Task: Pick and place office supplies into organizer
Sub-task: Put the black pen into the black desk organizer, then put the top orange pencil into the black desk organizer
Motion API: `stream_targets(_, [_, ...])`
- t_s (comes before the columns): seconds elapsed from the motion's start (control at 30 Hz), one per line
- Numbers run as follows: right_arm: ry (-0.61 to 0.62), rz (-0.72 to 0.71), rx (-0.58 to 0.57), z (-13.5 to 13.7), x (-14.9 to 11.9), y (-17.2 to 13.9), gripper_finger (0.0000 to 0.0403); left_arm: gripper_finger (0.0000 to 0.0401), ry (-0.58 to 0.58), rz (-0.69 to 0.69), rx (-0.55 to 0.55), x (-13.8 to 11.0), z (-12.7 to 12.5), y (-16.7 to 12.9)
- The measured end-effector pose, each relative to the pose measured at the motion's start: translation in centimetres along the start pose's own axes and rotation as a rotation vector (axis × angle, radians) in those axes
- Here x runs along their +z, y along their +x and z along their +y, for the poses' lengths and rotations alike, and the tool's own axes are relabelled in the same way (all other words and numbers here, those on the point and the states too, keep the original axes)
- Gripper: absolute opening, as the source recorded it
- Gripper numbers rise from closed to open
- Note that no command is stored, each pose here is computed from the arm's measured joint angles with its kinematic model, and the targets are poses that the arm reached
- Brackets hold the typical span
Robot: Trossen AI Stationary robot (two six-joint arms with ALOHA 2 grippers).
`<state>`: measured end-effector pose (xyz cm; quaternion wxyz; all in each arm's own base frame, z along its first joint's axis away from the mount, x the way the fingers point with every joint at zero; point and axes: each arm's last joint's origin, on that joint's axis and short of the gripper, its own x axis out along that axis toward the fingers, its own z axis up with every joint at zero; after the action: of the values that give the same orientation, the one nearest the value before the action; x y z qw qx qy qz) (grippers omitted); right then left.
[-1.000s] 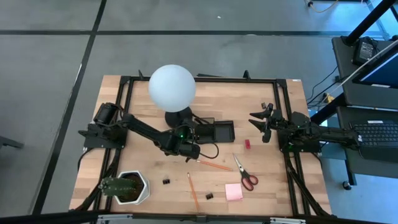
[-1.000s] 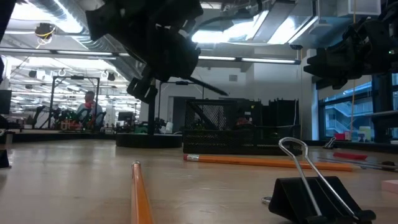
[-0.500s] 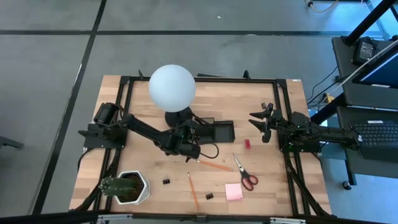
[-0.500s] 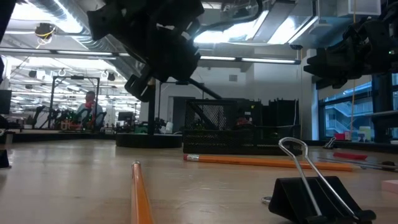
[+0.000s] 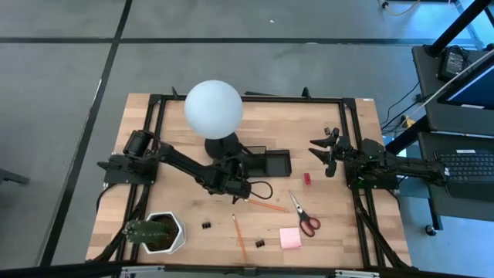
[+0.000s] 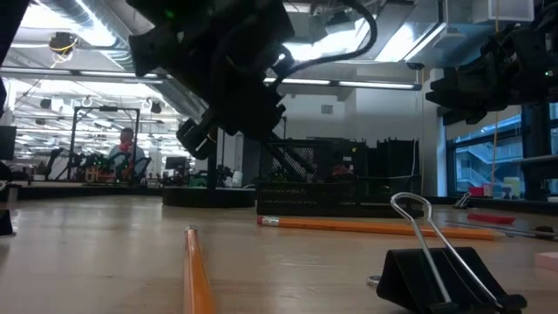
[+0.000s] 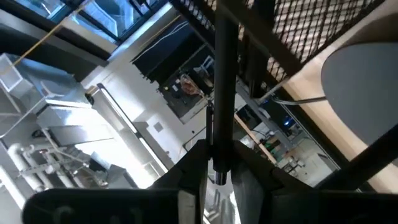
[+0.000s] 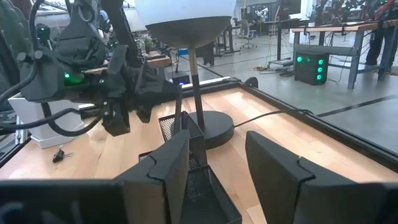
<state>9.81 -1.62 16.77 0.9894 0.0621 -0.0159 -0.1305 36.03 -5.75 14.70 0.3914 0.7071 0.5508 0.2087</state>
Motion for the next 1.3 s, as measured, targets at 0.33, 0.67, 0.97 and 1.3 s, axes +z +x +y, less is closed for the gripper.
stream_targets(0.33, [0.0,0.0,0.001,0.0,0.0,0.0,0.0162,0.0053,0.071,-0.012,-0.015,1.0,-1.0,0.3])
stream_targets(0.67, [0.0,0.0,0.001,0.0,0.0,0.0,0.0162,0.0089,0.043,-0.018,-0.018,1.0,-1.0,0.3])
stream_targets(0.97, [0.0,0.0,0.001,0.0,0.0,0.0,0.0162,0.0122,-0.089,-0.014,-0.015,1.0,-1.0,0.2])
stream_targets(1.3, [0.0,0.001,0.001,0.0,0.0,0.0,0.0162,0.0122,-0.44,-0.05,0.007,-0.5,0.6,-1.4])
